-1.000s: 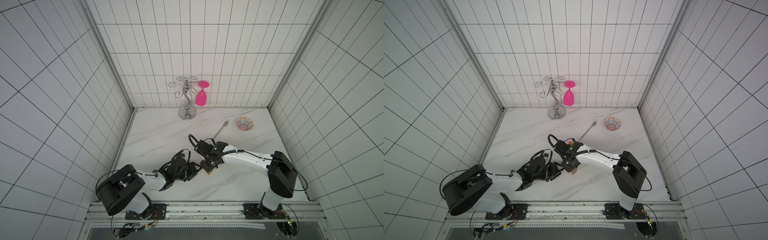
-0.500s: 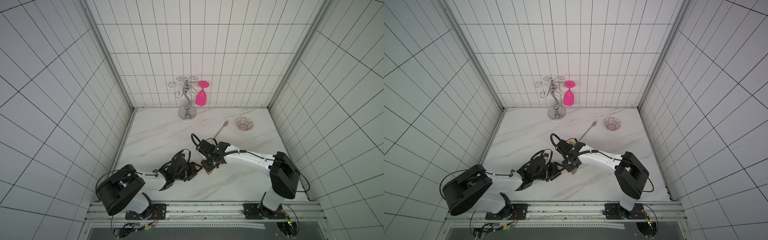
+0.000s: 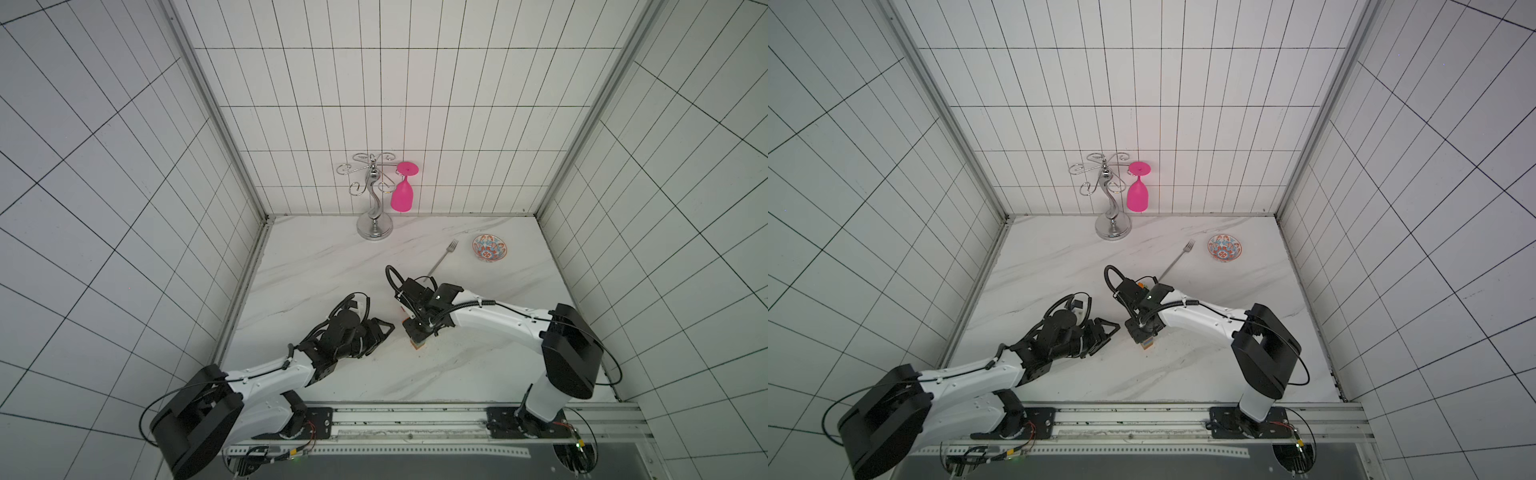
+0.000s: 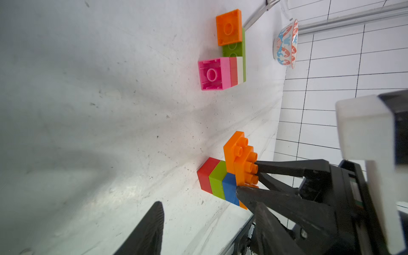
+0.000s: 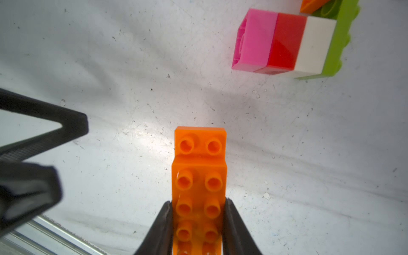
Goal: Assemble the letter r with lego
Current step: Assemble the lego brick with the lego brick.
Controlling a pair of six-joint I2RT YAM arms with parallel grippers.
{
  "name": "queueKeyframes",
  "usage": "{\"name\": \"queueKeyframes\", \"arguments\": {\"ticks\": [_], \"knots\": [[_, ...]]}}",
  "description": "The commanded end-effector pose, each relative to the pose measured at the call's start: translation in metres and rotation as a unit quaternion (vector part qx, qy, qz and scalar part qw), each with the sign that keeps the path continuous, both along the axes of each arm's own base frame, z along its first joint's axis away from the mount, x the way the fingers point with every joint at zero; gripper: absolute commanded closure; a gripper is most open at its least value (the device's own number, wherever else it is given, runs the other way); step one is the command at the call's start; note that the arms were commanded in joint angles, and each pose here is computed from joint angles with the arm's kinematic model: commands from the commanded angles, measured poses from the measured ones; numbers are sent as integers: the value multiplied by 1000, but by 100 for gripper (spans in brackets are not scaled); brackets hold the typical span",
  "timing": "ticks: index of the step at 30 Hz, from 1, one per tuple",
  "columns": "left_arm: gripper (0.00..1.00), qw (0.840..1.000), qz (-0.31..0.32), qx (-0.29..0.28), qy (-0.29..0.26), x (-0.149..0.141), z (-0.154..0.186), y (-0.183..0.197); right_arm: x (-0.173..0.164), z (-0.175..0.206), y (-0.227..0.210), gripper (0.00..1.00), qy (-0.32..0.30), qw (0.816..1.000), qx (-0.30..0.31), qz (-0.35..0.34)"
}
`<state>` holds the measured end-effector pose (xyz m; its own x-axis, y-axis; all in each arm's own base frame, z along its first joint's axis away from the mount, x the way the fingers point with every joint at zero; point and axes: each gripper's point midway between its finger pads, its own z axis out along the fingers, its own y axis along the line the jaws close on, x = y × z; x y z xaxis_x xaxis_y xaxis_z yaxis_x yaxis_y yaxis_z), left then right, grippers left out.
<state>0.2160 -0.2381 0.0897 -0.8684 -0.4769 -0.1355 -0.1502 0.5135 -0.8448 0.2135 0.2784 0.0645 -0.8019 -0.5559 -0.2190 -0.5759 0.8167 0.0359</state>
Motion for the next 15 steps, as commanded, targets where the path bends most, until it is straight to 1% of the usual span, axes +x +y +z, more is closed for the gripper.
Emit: {"name": "queueKeyframes", "arguments": {"ticks": [1,4,7,9,11,13,15], "knots": [[40,999,12,40,-18,6,14,16,-38,-45,-47,100,99,991,-82,-30],[39,996,31,67,-46,12,36,35,-13,-1,-21,100,34,999,3,-29],[35,992,55,77,-78,20,58,55,1,32,1,100,9,995,95,-29],[34,991,59,84,-83,23,68,67,4,47,7,100,10,988,148,-37],[34,990,55,103,-84,26,75,77,5,55,10,100,34,976,208,-50],[33,987,40,128,-86,29,78,78,6,57,11,100,67,962,256,-62],[33,987,11,139,-83,32,78,71,6,58,12,100,97,947,299,-70]]}}
